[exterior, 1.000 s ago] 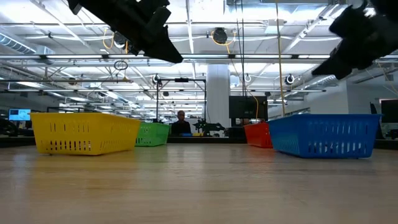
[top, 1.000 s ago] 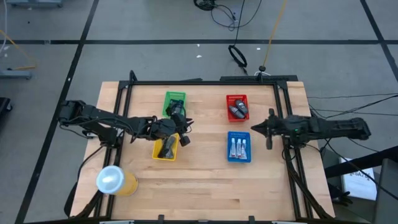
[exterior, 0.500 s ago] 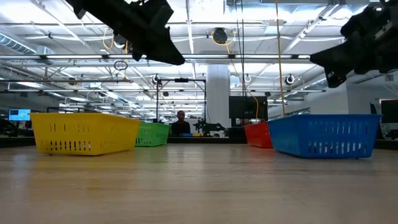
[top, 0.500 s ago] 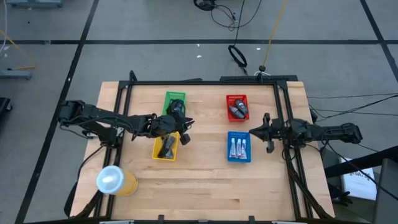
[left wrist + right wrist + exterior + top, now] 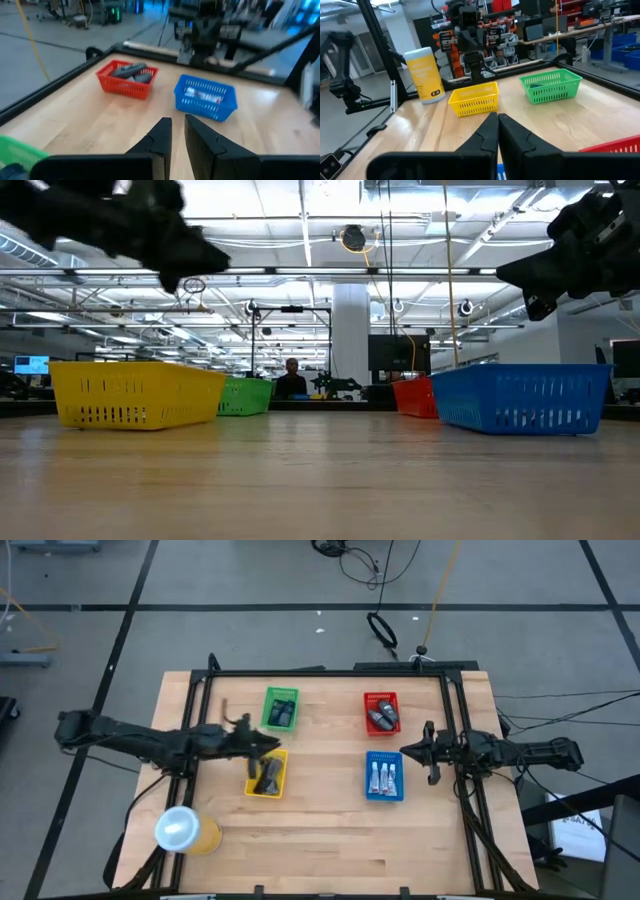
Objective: Pick & Place Travel size toiletries
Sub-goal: Return to Home Position
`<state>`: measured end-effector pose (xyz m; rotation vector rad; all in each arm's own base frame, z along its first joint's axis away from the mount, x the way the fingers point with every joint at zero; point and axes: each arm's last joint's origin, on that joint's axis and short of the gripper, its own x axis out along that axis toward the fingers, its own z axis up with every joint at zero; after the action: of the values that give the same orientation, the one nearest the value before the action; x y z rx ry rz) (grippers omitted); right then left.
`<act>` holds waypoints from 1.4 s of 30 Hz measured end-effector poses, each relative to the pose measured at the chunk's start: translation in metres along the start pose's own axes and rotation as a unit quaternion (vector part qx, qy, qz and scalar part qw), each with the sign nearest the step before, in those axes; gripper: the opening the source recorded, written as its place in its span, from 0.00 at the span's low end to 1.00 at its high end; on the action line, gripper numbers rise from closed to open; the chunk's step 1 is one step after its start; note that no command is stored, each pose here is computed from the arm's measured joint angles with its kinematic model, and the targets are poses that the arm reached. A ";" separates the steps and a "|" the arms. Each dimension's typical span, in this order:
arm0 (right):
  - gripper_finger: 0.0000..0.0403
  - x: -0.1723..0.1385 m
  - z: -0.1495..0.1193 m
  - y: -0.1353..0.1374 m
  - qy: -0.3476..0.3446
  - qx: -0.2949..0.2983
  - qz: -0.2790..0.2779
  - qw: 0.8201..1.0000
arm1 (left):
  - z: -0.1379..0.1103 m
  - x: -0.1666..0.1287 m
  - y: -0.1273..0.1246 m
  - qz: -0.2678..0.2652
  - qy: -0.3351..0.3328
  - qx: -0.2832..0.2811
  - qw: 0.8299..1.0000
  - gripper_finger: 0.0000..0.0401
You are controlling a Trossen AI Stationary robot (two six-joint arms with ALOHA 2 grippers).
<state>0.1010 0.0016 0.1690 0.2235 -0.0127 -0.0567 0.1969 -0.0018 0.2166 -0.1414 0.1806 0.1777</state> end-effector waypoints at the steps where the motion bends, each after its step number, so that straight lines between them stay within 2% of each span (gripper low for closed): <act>1: 0.00 0.000 0.000 0.000 0.000 0.000 0.000 1.000 | -0.002 -0.010 0.002 -0.002 -0.013 -0.009 1.000 0.13; 4: 0.00 0.000 0.000 0.000 0.000 0.000 0.000 1.000 | -0.016 -0.032 0.010 0.000 -0.030 -0.014 0.999 0.13; 8: 0.00 0.000 0.000 0.000 0.000 0.000 0.000 1.000 | -0.030 -0.047 0.015 -0.003 -0.055 -0.018 0.998 0.13; 13: 0.00 0.000 0.000 0.000 0.000 0.000 0.000 1.000 | -0.041 -0.052 0.018 -0.002 -0.056 -0.018 0.998 0.13; 21: 0.00 0.000 0.000 0.000 0.000 0.000 0.000 1.000 | -0.042 -0.052 0.018 -0.002 -0.057 -0.019 0.998 0.13; 24: 0.00 0.000 0.000 0.000 0.000 0.000 0.000 1.000 | -0.044 -0.056 0.018 -0.007 -0.048 -0.035 0.998 0.13; 29: 0.00 0.000 0.000 0.000 -0.001 0.000 0.000 1.000 | -0.027 -0.075 0.025 0.010 -0.148 -0.046 0.988 0.13; 33: 0.00 0.000 0.000 0.000 0.001 0.000 0.000 1.000 | -0.038 -0.086 0.032 0.009 -0.196 -0.027 0.980 0.13; 35: 0.00 0.000 0.000 0.000 0.000 0.000 0.000 1.000 | -0.046 -0.088 0.035 0.011 -0.184 -0.009 0.983 0.13; 38: 0.00 0.000 0.000 0.000 0.000 0.000 0.000 1.000 | -0.048 -0.090 0.038 0.017 -0.172 -0.012 0.985 0.13; 42: 0.00 0.000 0.000 0.000 -0.001 0.000 0.000 1.000 | -0.058 -0.087 0.040 0.024 -0.122 0.010 0.992 0.13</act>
<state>0.1013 0.0017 0.1689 0.2239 -0.0144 -0.0561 0.0957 0.0142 0.1719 -0.0954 -0.0578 0.2392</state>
